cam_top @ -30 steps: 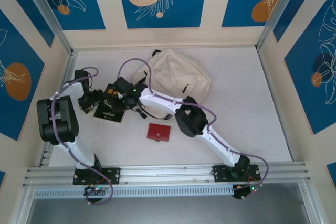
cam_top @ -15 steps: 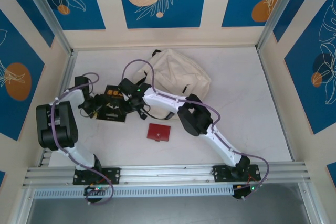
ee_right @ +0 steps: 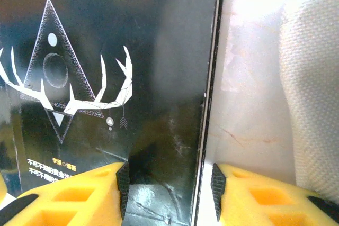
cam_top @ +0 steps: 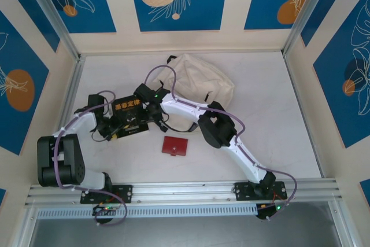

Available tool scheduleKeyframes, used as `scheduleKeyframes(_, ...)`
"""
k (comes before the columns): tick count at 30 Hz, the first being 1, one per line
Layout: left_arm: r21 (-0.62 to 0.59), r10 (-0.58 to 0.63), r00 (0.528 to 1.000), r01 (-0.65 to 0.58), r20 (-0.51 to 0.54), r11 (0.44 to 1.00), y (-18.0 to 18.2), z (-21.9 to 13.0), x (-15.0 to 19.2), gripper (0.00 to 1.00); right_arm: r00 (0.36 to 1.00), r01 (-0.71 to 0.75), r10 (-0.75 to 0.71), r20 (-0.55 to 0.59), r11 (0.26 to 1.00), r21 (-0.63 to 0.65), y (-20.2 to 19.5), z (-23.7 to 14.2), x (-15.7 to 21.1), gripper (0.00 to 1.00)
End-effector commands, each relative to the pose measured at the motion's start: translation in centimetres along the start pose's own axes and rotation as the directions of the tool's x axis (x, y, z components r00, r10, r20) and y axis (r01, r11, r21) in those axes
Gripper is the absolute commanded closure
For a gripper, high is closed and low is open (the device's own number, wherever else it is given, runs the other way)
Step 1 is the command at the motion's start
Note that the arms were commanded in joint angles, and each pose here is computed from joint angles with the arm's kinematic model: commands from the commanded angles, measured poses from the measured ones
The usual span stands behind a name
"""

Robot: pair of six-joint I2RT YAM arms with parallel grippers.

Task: Pack the student bag

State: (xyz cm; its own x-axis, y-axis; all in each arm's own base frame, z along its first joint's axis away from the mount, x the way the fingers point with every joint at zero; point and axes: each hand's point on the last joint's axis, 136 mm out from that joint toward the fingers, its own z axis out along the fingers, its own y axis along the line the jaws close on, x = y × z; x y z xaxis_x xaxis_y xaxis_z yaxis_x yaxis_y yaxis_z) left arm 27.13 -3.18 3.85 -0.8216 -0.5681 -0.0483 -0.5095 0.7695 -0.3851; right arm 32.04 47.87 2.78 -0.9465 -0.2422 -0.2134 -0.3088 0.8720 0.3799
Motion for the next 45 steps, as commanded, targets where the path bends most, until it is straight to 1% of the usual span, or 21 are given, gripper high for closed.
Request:
scheduleKeyframes(1, -0.049, -0.014, 0.999, 0.013, -0.037, 0.999, 1.0, 0.5, 0.9, 0.34, 0.996, -0.07, 0.073, -0.056, 0.996, 0.055, -1.6, -0.9, 1.2, 0.52)
scheduleKeyframes(5, -0.086, -0.003, 1.0, 0.003, -0.006, 0.996, 1.4, 0.3, 0.0, 0.32, 0.995, -0.075, 0.077, -0.069, 0.996, 0.044, -1.3, -1.0, 1.4, 0.53)
scheduleKeyframes(10, -0.118, -0.001, 1.0, -0.001, -0.017, 0.993, 1.8, 0.9, -0.2, 0.34, 0.994, -0.073, 0.075, -0.074, 0.997, 0.025, -0.7, -1.3, 1.3, 0.57)
scheduleKeyframes(13, -0.154, 0.008, 1.0, -0.008, -0.001, 0.988, 2.3, 0.4, -0.6, 0.34, 0.995, -0.074, 0.075, -0.073, 0.997, 0.024, -0.6, -1.5, 1.2, 0.59)
scheduleKeyframes(17, -0.165, 0.028, 0.999, -0.022, 0.031, 0.986, 2.1, -0.6, -1.1, 0.33, 0.994, -0.075, 0.078, -0.076, 0.997, 0.031, -0.8, -1.4, 1.2, 0.6)
scheduleKeyframes(25, -0.187, 0.057, 0.998, -0.055, 0.008, 0.981, 2.1, 0.0, -1.1, 0.31, 0.994, -0.072, 0.074, -0.08, 0.997, 0.03, -0.7, -1.4, 1.2, 0.63)
scheduleKeyframes(27, -0.202, 0.069, 0.997, -0.061, 0.031, 0.977, 2.1, -0.5, -1.4, 0.31, 0.994, -0.071, 0.074, -0.081, 0.997, 0.03, -0.7, -1.3, 1.2, 0.63)
scheduleKeyframes(31, -0.17, 0.084, 0.994, -0.071, 0.071, 0.983, 1.1, -1.8, -1.8, 0.3, 0.994, -0.072, 0.075, -0.084, 0.997, 0.034, -0.8, -1.2, 1.2, 0.63)
scheduleKeyframes(33, -0.188, 0.09, 0.992, -0.072, 0.091, 0.98, 1.3, -2.1, -2.1, 0.26, 0.993, -0.073, 0.076, -0.086, 0.997, 0.034, -0.8, -1.1, 1.3, 0.64)
scheduleKeyframes(36, -0.222, 0.089, 0.992, -0.068, 0.087, 0.973, 2.0, -1.7, -2.2, 0.24, 0.993, -0.073, 0.076, -0.09, 0.997, 0.028, -0.7, -1.0, 1.3, 0.64)
scheduleKeyframes(38, -0.209, 0.083, 0.995, -0.069, 0.063, 0.976, 2.0, -1.0, -2.0, 0.24, 0.993, -0.072, 0.073, -0.092, 0.997, 0.018, -0.5, -1.2, 1.3, 0.64)
scheduleKeyframes(41, -0.186, 0.072, 0.997, -0.066, 0.024, 0.98, 1.8, 0.2, -1.6, 0.27, 0.993, -0.071, 0.071, -0.094, 0.997, 0.003, -0.1, -1.4, 1.2, 0.64)
scheduleKeyframes(45, -0.227, 0.074, 0.997, -0.071, 0.007, 0.971, 2.2, 1.1, -1.3, 0.33, 0.992, -0.076, 0.074, -0.102, 0.997, -0.017, 0.6, -1.4, 1.4, 0.67)
